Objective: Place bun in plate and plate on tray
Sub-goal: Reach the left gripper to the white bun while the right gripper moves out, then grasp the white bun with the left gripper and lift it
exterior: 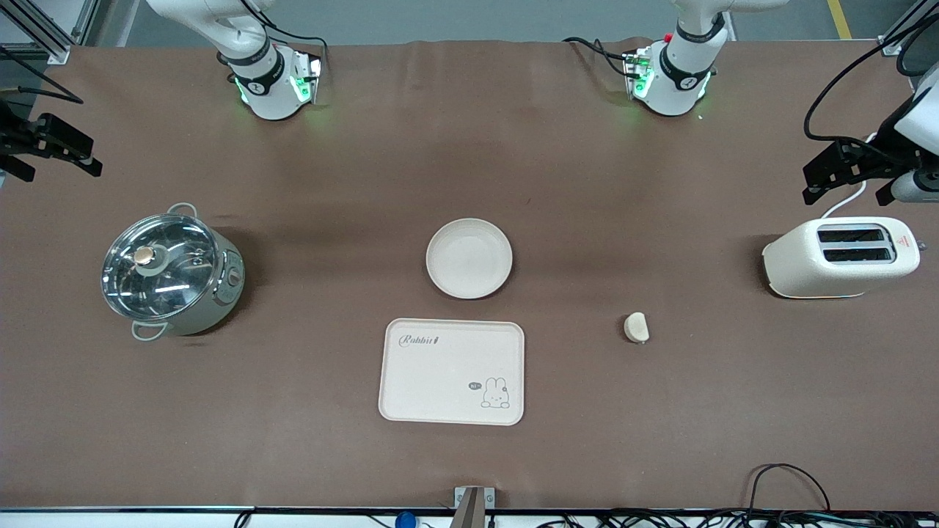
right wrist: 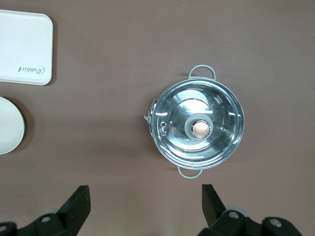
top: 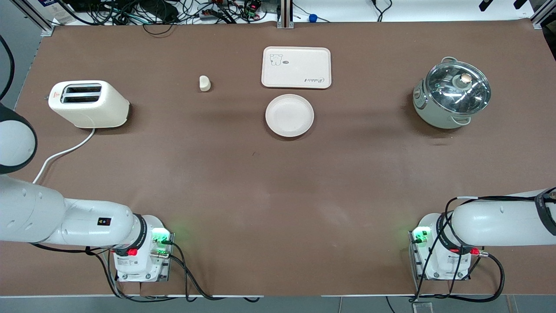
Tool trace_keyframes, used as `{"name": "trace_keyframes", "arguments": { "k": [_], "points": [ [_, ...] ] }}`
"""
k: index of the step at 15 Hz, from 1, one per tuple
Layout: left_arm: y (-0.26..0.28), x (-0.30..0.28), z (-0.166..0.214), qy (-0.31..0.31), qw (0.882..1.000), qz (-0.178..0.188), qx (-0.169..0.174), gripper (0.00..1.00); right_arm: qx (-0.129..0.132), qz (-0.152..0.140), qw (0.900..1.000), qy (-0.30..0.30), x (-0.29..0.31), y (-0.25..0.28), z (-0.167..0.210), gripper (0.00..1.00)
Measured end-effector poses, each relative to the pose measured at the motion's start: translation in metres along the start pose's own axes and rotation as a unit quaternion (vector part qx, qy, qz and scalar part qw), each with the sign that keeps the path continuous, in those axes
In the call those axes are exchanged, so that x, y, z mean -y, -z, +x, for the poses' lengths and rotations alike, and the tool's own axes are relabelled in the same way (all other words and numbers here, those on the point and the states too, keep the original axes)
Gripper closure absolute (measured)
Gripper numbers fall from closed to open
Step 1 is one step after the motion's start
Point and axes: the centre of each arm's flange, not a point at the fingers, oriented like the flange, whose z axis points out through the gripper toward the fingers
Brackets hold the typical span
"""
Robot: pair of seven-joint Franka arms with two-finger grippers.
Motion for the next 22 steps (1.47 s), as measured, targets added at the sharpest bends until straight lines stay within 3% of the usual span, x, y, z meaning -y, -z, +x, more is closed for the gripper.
{"name": "trace_keyframes", "arguments": {
  "k": [3,7,9,11,16,18,21,22],
  "points": [
    [0.004,-0.003,-0.002,-0.011,1.0,0.013,0.007,0.0,0.0,0.0,1.0,0.0,0.0,0.0,0.0,0.0],
    [-0.021,-0.016,0.004,-0.024,0.999,0.014,0.045,0.0,0.004,0.001,1.0,0.004,0.005,-0.006,0.003,0.0],
    [-0.075,-0.042,0.023,-0.044,0.996,0.006,0.082,0.0,0.007,0.0,1.0,0.014,0.016,-0.016,0.012,0.0],
    [-0.157,-0.082,0.055,-0.039,0.995,-0.015,0.093,0.0,0.003,-0.003,1.0,0.029,0.034,-0.03,0.027,0.0],
    [-0.362,-0.157,0.094,0.013,0.996,-0.037,0.076,0.0,0.001,-0.011,0.998,0.055,0.07,-0.08,0.066,0.0],
    [-0.409,-0.161,0.094,0.019,0.996,-0.041,0.073,0.0,0.003,-0.01,0.998,0.062,0.083,-0.106,0.081,0.0],
    [-0.447,-0.158,0.084,0.024,0.997,-0.048,0.056,0.02,0.015,0.029,0.998,0.054,0.096,-0.148,0.101,0.0],
    [-0.456,-0.157,0.078,0.025,0.997,-0.05,0.049,0.12,0.022,0.037,0.998,0.051,0.098,-0.161,0.105,0.0]
  ]
}}
